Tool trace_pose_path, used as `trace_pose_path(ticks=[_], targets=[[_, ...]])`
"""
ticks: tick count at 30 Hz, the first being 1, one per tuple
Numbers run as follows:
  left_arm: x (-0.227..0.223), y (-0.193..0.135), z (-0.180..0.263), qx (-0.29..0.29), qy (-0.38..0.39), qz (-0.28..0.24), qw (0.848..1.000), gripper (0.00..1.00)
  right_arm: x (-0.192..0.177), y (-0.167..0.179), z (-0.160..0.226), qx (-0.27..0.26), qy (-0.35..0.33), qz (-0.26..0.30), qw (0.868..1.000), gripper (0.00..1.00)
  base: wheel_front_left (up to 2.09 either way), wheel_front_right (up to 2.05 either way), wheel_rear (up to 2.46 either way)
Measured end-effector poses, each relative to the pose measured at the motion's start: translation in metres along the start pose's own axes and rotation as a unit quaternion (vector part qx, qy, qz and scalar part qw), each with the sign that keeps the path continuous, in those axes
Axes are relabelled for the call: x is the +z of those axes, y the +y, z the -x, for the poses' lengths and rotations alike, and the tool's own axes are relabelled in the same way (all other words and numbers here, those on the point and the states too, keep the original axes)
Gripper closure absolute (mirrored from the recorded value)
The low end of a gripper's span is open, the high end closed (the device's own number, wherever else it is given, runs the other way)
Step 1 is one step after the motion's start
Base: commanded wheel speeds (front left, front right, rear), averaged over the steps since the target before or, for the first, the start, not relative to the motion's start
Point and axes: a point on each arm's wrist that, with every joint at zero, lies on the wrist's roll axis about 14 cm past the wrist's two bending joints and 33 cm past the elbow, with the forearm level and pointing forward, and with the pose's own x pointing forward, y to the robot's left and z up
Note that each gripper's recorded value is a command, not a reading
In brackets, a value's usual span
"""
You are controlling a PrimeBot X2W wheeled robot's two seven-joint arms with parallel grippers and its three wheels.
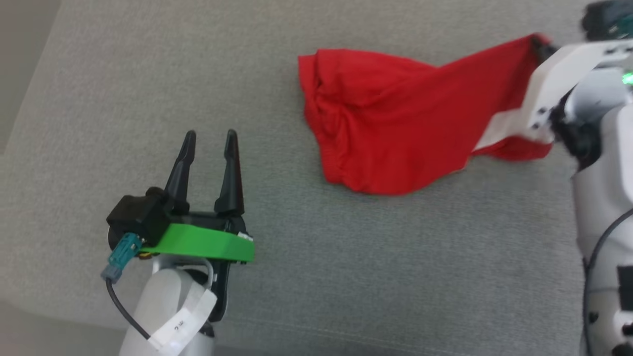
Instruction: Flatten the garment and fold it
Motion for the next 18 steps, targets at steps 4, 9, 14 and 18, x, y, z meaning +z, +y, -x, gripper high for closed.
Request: trace_pose_path(ticks=[4, 9, 14, 18], targets=[[-0.001, 0.007, -0.003, 0.007, 0.001, -0.004, 1.0, 0.0, -0.003, -0.014, -0.026, -0.024, -0.001, 0.005, 1.0, 1.0, 0.0, 0.0, 0.0], [-0.008, 0.02, -0.001, 0.025, 0.011, -0.015, 1.0, 0.0, -0.042, -0.015, -0.052, -0.034, 0.053, 0.012, 0.998, 0.0, 0.0, 0.0, 0.0], [-0.012, 0.029, 0.002, 0.036, 0.019, -0.022, 0.999, 0.0, -0.055, -0.007, -0.061, -0.026, 0.041, -0.004, 0.999, 0.0, 0.0, 0.0, 0.0], [-0.008, 0.029, 0.004, 0.036, 0.017, -0.029, 0.999, 0.0, -0.043, -0.01, -0.053, -0.03, -0.011, -0.005, 0.999, 0.0, 0.0, 0.0, 0.0]])
